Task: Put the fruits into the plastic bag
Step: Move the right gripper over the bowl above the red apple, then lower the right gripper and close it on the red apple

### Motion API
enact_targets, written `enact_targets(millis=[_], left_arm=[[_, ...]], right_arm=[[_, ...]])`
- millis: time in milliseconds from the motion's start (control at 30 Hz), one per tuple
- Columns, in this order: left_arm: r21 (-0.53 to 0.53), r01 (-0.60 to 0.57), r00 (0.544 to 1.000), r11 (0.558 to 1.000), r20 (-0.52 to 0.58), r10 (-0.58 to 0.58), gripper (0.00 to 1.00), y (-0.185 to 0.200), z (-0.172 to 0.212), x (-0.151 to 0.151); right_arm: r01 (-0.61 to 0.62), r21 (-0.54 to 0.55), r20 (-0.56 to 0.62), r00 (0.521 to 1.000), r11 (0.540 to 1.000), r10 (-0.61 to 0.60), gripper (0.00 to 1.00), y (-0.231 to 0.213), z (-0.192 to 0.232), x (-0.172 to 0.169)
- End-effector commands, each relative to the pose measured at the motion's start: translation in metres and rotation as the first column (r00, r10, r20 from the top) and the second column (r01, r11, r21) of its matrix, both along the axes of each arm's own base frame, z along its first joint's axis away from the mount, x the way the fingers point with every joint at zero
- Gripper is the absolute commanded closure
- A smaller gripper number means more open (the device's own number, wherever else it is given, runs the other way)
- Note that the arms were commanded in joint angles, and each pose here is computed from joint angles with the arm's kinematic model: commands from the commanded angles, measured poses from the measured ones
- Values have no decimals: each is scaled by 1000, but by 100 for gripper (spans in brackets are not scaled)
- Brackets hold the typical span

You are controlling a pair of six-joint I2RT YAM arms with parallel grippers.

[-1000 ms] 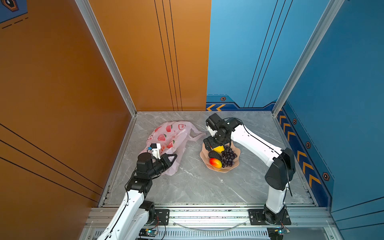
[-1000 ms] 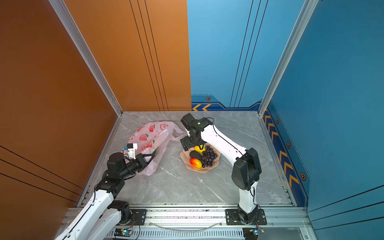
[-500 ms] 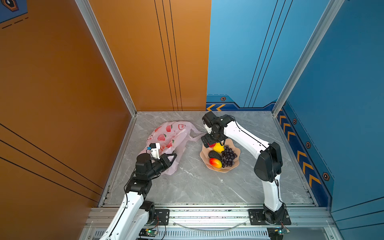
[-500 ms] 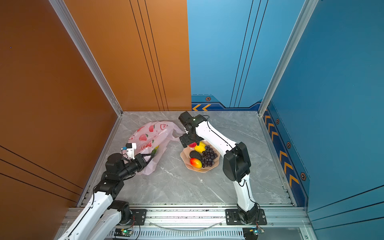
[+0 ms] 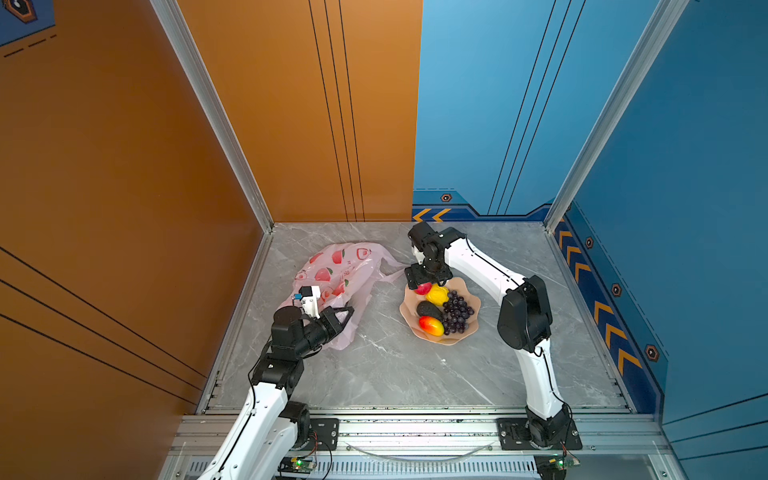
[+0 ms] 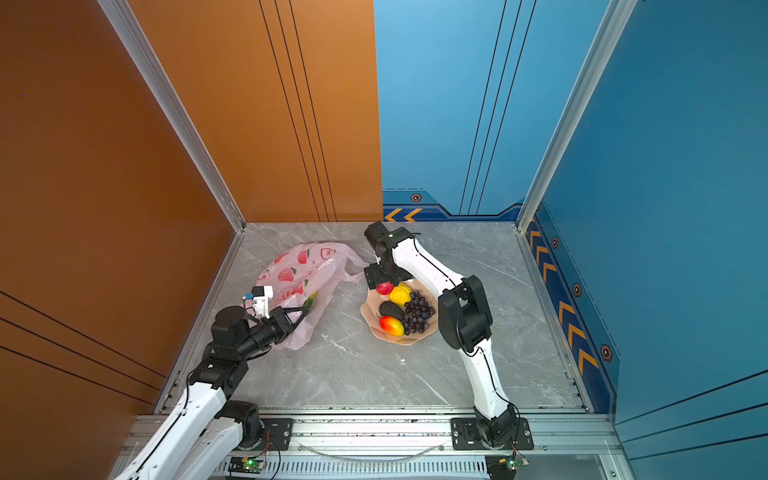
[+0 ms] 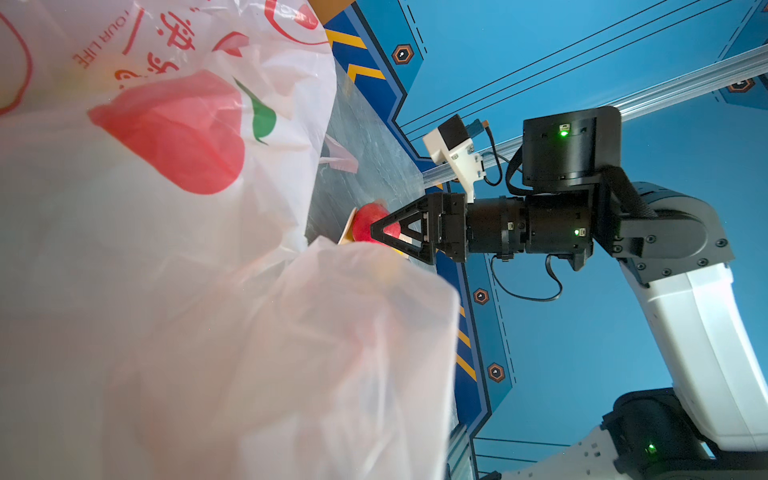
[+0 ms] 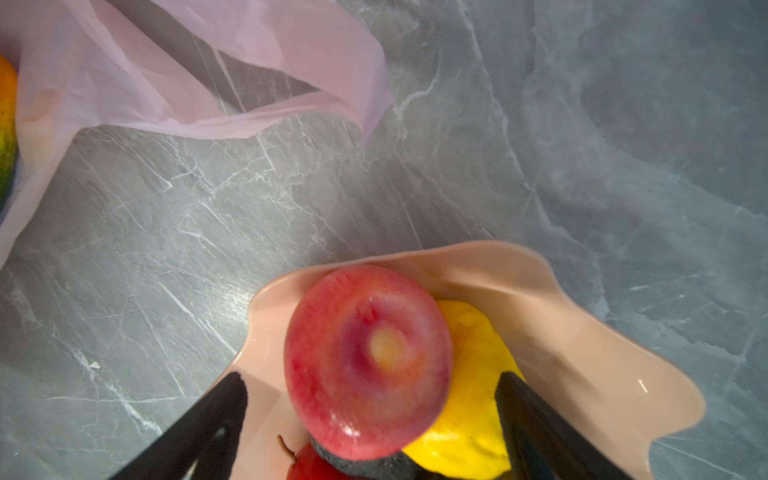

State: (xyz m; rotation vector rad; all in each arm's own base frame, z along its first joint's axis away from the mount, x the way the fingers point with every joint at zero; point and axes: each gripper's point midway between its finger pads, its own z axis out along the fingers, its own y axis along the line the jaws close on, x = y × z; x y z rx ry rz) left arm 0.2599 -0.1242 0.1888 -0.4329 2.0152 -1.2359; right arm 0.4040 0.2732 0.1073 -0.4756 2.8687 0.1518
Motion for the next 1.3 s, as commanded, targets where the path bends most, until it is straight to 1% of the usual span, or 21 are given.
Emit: enact_targets(millis=[0,333,467,567,633,800,1267], left_arm=[[0,-9,1000,1000,25,9,100,2,4,3],[-1,-9,1000,1000,23,9,100,2,3,3],[0,-12,1000,1000,22,12,100,2,2,2],[1,-13,1000,1000,18,13,100,3,1,3],[1,-13,1000,1000,17,13,100,2,1,4],[0,-10,1000,1000,18,10,100,2,3,5],[-9,-1,1000,1000,25,1,100,0,6,4]], right_arm=[[19,35,-6,1000,999,-19,11,8,-2,5],[47,34,-13,999,998,-47,20,7,-15,13],[52,34,-19,998,998,-51,22,6,-19,14],[52,32,-22,998,998,-51,27,6,-20,14],[53,33,-21,998,998,-53,33,5,-20,14],[58,43,-2,998,997,-58,40,6,-10,14],[66,86,92,993,994,-74,42,-5,38,6]])
